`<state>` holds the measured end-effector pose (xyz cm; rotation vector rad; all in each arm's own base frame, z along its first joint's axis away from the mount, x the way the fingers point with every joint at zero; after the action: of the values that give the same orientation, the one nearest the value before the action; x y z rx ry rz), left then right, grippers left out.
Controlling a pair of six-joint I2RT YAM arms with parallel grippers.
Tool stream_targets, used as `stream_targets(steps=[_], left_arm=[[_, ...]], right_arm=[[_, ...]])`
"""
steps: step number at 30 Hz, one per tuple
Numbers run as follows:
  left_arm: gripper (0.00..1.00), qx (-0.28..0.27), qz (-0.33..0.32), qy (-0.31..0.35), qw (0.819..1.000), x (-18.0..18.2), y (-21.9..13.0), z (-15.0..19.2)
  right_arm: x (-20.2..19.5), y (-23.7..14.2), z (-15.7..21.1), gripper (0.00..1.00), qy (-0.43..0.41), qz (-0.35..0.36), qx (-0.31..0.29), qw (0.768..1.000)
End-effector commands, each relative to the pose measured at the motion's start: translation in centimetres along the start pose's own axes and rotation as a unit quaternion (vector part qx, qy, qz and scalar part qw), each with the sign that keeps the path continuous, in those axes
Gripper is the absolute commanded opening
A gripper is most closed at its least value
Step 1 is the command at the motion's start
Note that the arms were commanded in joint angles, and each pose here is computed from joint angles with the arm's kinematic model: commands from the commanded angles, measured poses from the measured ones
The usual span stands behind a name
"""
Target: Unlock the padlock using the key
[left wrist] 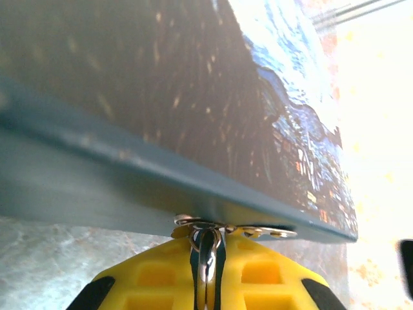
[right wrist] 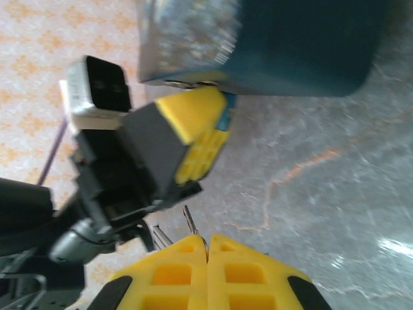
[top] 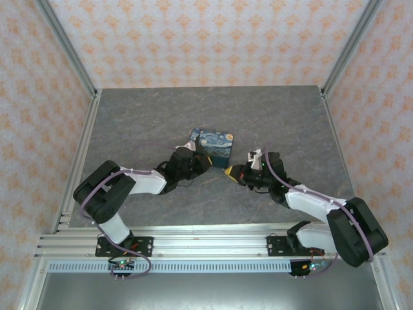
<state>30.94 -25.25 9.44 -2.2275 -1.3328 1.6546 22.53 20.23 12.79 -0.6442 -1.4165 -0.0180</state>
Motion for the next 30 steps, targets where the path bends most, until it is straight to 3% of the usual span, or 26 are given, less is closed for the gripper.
stream_targets(steps=[1, 14, 30], left_arm=[[0.0, 0.01, 0.047, 0.008, 0.999, -2.2, -0.8, -0.4], [0.0, 0.01, 0.099, 0.012, 0.995, -4.2, -2.3, -0.6], [0.0, -0.009, 0.123, -0.077, 0.989, -3.9, -2.7, -0.8]], right_arm=[[-0.1, 0.0, 0.1, 0.0, -0.002, -0.014, -0.013, 1.0], [-1.3, 1.6, -0.5, 0.0, 0.029, -0.018, -0.035, 0.999], [0.7, 2.0, -1.3, 0.0, 0.07, -0.061, -0.063, 0.994]])
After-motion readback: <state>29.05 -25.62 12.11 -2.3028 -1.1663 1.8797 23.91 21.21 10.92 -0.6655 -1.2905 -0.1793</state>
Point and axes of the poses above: each hand's point on the last joint's axis, 136 mm out from that joint toward the fingers, its own y axis out along the fingers, its own x axis along the line the jaws close on, z = x × y, the point moved 4 cm from there along -y, back along the fingers, and after that the axes turned 7 degrees about y, right-handed, at the moved point
